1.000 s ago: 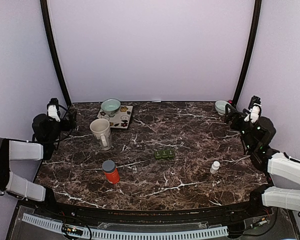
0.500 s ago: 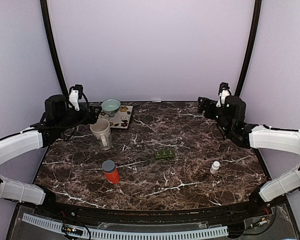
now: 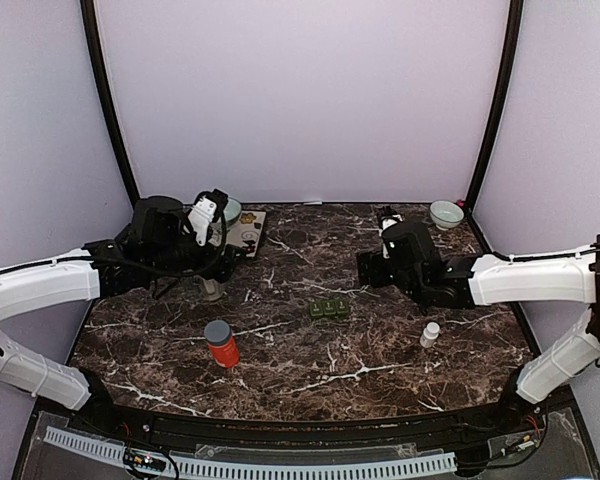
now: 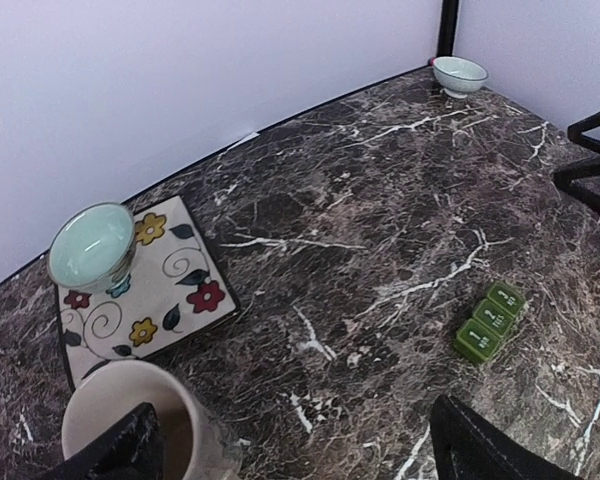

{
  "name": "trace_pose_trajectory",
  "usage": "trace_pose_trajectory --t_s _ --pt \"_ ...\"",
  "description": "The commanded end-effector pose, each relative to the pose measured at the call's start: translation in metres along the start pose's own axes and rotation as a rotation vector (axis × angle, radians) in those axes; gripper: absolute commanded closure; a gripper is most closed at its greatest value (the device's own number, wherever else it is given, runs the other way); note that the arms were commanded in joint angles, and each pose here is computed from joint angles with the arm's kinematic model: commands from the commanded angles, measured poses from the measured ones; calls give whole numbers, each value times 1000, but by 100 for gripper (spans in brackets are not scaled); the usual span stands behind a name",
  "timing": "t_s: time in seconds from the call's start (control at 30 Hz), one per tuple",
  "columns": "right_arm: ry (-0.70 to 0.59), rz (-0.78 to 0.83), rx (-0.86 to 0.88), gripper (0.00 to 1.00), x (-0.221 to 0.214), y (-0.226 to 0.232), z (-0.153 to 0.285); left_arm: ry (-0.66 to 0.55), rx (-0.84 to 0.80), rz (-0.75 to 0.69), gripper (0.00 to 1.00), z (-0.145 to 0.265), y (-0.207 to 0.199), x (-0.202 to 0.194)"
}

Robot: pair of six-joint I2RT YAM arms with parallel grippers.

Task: Sort the pills into containers
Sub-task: Adjust the pill container at the center of the board.

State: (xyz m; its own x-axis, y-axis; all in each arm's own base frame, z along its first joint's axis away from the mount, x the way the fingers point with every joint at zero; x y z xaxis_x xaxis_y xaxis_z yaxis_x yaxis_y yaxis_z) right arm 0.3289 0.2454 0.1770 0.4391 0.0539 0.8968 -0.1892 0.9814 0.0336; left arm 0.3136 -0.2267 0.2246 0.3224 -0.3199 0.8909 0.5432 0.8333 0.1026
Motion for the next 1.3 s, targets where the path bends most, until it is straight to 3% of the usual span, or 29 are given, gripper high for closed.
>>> trace_pose_trajectory --t_s 0.0,0.23,0.57,0.8,1.27 --pt "82 137 62 9 -15 19 12 4 7 -108 6 0 -21 18" --pt "145 350 180 10 -39 54 21 39 -20 -124 9 2 -53 24" --pt "195 645 333 5 -65 92 19 233 -178 -65 9 -14 -88 0" --pt "243 737 425 2 -73 106 9 261 -235 -83 9 -12 -97 0" --pt "346 761 479 0 -80 90 -22 276 -351 -75 9 -11 -113 14"
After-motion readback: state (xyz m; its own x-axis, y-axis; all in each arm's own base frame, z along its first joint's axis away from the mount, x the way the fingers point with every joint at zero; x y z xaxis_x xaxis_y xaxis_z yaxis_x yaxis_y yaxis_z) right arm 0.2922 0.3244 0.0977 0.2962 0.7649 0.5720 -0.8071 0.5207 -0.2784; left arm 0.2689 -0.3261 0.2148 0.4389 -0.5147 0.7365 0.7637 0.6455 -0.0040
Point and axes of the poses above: each gripper's point midway between its finger pads, its own z axis back along the fingers, its own y axis along the line the jaws close on, x = y × z, the point moved 1 cm from there along z, back along the fingers, and after that the axes turned 2 degrees about -z, right-handed, at the moved point
